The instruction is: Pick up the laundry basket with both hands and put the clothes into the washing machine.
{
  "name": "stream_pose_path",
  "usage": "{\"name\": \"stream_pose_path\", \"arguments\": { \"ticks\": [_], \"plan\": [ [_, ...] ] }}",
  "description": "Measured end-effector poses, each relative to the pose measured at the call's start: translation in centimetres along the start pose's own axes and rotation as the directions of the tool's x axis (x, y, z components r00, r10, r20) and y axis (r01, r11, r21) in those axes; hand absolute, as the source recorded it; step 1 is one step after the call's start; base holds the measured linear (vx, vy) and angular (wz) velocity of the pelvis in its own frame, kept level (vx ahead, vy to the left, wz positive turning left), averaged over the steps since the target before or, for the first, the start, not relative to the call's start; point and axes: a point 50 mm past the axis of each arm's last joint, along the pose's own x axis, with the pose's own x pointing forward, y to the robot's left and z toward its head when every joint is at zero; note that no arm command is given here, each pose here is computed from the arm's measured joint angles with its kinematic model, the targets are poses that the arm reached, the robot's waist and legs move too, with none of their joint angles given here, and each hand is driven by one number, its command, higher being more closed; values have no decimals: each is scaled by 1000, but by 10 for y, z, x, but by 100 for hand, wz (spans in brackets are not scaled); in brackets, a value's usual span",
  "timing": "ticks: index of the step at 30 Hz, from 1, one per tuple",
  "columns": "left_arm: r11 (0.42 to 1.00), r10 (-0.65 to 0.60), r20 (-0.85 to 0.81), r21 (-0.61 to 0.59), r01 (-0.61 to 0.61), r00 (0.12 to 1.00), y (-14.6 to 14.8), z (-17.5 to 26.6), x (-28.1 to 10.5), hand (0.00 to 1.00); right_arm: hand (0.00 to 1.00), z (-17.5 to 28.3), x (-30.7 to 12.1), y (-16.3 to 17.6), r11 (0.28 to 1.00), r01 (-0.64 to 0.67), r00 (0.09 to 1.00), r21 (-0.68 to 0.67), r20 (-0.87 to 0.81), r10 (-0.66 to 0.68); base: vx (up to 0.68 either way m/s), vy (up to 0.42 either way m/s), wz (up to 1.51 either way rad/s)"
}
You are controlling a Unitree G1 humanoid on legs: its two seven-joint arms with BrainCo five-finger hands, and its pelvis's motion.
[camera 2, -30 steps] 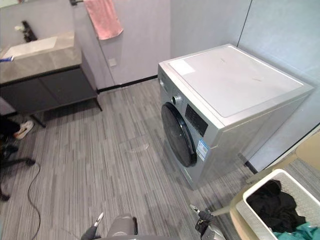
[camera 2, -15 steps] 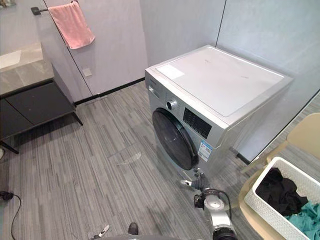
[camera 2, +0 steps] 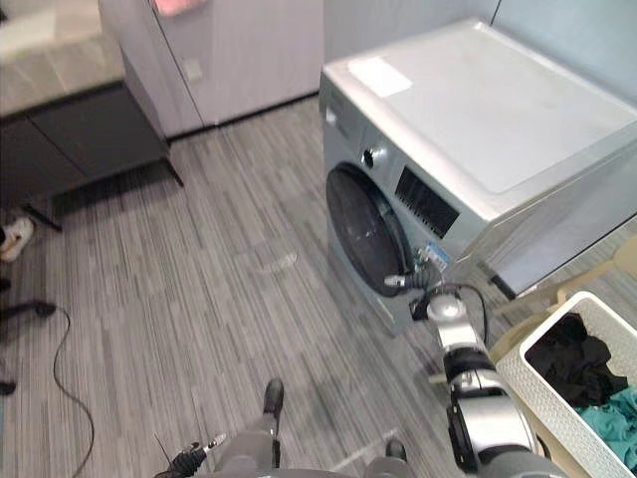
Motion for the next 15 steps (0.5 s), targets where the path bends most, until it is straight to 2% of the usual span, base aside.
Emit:
{"name": "stream_pose_path", "arguments": {
  "ticks": [4, 15],
  "plan": [
    [1000, 10, 58, -30, -8, 998, 1, 18, 2, 0, 0, 38, 11, -23, 994, 93, 993, 48, 68, -96, 34, 5, 15],
    [991, 9, 182, -132, 15, 983, -10, 50, 2, 0, 0, 119, 17, -45, 989, 136, 956, 64, 255, -148, -15, -16, -1]
  ]
}}
